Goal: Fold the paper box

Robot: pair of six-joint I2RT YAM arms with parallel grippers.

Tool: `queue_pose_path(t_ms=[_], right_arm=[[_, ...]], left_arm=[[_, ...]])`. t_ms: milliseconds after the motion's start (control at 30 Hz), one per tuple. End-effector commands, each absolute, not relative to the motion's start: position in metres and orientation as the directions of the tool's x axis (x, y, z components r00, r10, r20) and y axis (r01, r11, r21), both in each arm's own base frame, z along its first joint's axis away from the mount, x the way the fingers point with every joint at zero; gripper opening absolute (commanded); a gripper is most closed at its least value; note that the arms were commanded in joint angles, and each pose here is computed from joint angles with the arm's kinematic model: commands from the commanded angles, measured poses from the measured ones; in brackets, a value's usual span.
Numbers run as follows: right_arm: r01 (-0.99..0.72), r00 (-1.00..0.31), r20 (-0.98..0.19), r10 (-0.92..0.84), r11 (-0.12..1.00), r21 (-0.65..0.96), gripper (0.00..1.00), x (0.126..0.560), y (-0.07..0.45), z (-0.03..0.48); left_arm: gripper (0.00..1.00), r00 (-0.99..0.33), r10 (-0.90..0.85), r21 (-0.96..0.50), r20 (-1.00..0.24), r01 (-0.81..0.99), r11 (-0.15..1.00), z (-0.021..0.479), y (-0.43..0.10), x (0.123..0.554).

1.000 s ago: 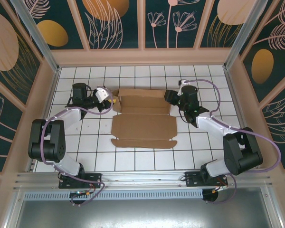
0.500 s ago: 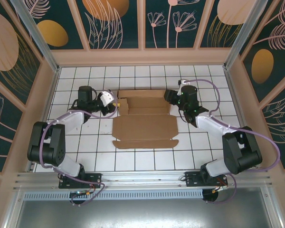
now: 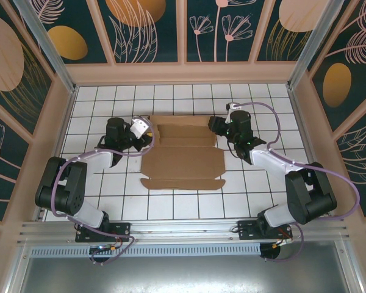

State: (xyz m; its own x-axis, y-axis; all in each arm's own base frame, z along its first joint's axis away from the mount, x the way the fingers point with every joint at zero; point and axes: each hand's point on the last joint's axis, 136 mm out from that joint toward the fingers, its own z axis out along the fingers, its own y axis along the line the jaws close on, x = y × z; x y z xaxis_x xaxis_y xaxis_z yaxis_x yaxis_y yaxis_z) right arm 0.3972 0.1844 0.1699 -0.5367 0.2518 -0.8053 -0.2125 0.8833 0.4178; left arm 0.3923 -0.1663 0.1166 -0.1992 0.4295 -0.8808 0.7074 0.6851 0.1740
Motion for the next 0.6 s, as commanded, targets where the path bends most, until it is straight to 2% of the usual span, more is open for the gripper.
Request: queue_pose_path(t_ms=[0,100,200,400,567], right_arm=[[-0.163,-0.655,-0.734,0.180,0.915,0.370,0.50,0.378,0.180,0.123],[-0.165,-0.654,-0.735,0.178,0.915,0.368,0.50,0.378,0.181,0.124],[-0.165,-0.655,-0.735,0.176,0.916,0.366,0.50,0.377,0.182,0.122],[-0.171,-0.656,-0.734,0.173,0.914,0.368,0.50,0.377,0.186,0.121],[-0.176,-0.655,-0.736,0.171,0.913,0.369,0.50,0.376,0.188,0.122]], left_arm=[[0.39,-0.200,0.386,0.169,-0.901,0.658,0.734,0.137,-0.167,0.408],[0.27,-0.243,0.379,0.148,-0.893,0.638,0.756,0.136,-0.169,0.413],[0.20,-0.285,0.329,0.102,-0.900,0.595,0.797,0.140,-0.168,0.417],[0.13,-0.334,0.327,0.089,-0.884,0.566,0.820,0.130,-0.180,0.405],[0.11,-0.428,0.229,0.050,-0.874,0.389,0.920,0.130,-0.159,0.416]])
